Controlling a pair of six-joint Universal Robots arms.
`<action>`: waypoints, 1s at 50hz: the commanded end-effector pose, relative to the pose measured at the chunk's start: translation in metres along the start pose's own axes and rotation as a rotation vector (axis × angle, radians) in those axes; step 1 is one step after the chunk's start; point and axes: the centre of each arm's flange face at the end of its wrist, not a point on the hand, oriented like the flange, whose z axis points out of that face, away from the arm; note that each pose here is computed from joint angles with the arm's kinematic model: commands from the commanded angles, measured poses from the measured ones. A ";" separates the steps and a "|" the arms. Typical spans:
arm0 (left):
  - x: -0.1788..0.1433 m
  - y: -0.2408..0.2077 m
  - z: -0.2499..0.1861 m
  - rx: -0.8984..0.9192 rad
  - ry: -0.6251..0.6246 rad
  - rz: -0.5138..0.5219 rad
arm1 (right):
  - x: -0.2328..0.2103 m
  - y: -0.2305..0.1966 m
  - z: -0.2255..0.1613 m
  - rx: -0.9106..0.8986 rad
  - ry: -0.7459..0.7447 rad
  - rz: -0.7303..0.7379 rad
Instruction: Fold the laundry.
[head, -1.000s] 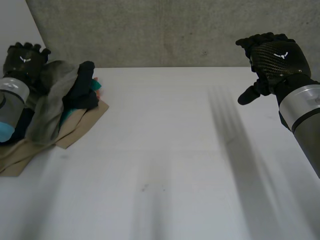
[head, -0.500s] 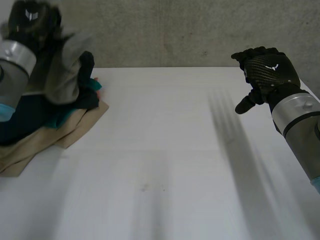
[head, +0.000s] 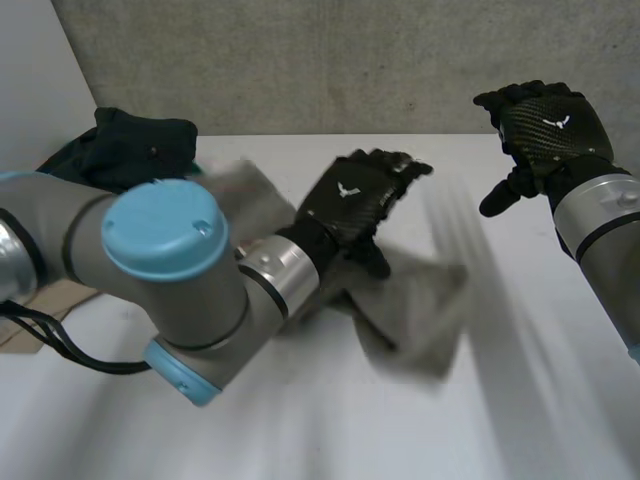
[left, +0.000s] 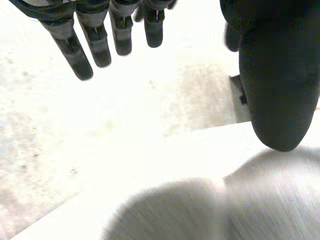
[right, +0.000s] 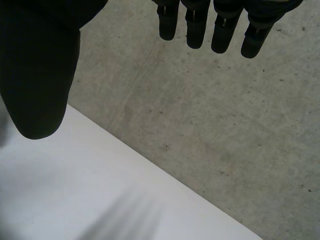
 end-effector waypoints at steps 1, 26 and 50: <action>-0.021 -0.050 -0.018 0.100 -0.067 0.039 | 0.005 0.005 0.003 -0.024 0.009 -0.057; -0.105 0.064 -0.100 -0.477 -0.281 0.191 | -0.074 0.095 -0.009 -0.307 -0.392 -0.354; -0.114 0.048 -0.123 -0.333 -0.413 0.051 | -0.080 0.069 0.028 -0.154 -0.521 -0.206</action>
